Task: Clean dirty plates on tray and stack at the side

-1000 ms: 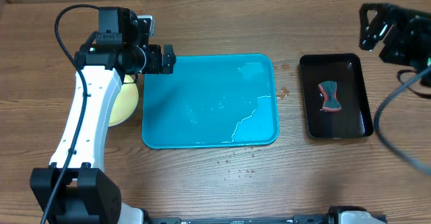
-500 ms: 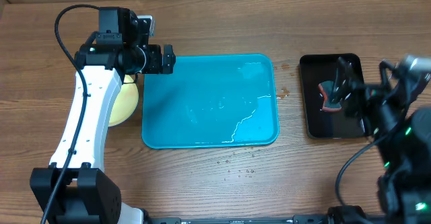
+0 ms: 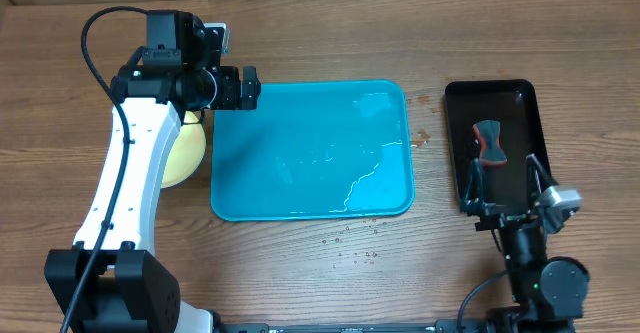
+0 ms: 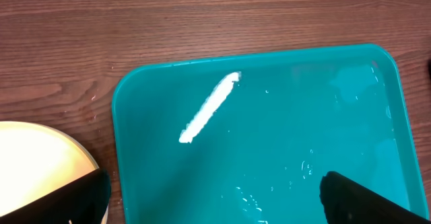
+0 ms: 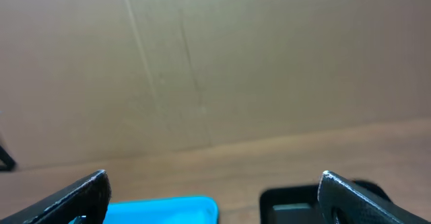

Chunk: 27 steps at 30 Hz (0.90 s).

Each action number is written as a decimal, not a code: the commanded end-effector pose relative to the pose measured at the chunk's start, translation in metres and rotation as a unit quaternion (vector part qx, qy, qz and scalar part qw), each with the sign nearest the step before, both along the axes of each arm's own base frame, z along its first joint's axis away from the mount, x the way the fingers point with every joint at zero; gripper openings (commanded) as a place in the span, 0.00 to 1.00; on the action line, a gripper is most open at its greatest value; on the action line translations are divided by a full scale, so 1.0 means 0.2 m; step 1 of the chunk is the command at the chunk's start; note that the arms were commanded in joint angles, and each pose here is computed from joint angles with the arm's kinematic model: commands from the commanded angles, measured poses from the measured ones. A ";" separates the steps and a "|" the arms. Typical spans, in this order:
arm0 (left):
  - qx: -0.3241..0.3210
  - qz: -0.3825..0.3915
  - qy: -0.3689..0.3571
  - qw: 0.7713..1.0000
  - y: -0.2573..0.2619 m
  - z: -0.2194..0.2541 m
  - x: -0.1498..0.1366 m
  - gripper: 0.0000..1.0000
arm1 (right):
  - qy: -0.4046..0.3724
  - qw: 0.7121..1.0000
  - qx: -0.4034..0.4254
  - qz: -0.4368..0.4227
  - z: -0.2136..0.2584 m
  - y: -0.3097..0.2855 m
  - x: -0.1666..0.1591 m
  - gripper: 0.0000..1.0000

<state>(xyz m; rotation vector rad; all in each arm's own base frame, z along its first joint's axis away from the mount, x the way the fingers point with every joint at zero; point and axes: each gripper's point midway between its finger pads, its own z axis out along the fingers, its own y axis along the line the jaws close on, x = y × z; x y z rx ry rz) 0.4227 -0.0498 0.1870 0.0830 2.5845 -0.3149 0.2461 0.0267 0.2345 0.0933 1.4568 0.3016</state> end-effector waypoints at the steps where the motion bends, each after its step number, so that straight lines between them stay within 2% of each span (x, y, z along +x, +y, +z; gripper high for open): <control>1: 0.001 -0.002 0.000 1.000 0.00 0.00 0.01 1.00 | -0.017 1.000 0.007 -0.020 -0.04 -0.03 -0.02 1.00; 9: 0.001 -0.002 0.000 1.000 0.00 0.00 0.01 0.99 | 0.012 0.999 0.004 -0.038 -0.18 -0.06 -0.01 1.00; 13: 0.001 -0.002 0.000 1.000 0.00 0.00 0.01 1.00 | 0.073 0.997 -0.005 -0.025 -0.33 -0.04 0.00 1.00; 16: 0.001 -0.002 0.000 1.000 0.00 0.00 0.01 1.00 | 0.070 0.997 -0.006 0.012 -0.32 0.02 -0.01 1.00; 27: 0.001 -0.002 0.000 1.000 0.00 0.00 0.01 1.00 | 0.069 0.997 -0.006 0.014 -0.32 0.03 -0.01 1.00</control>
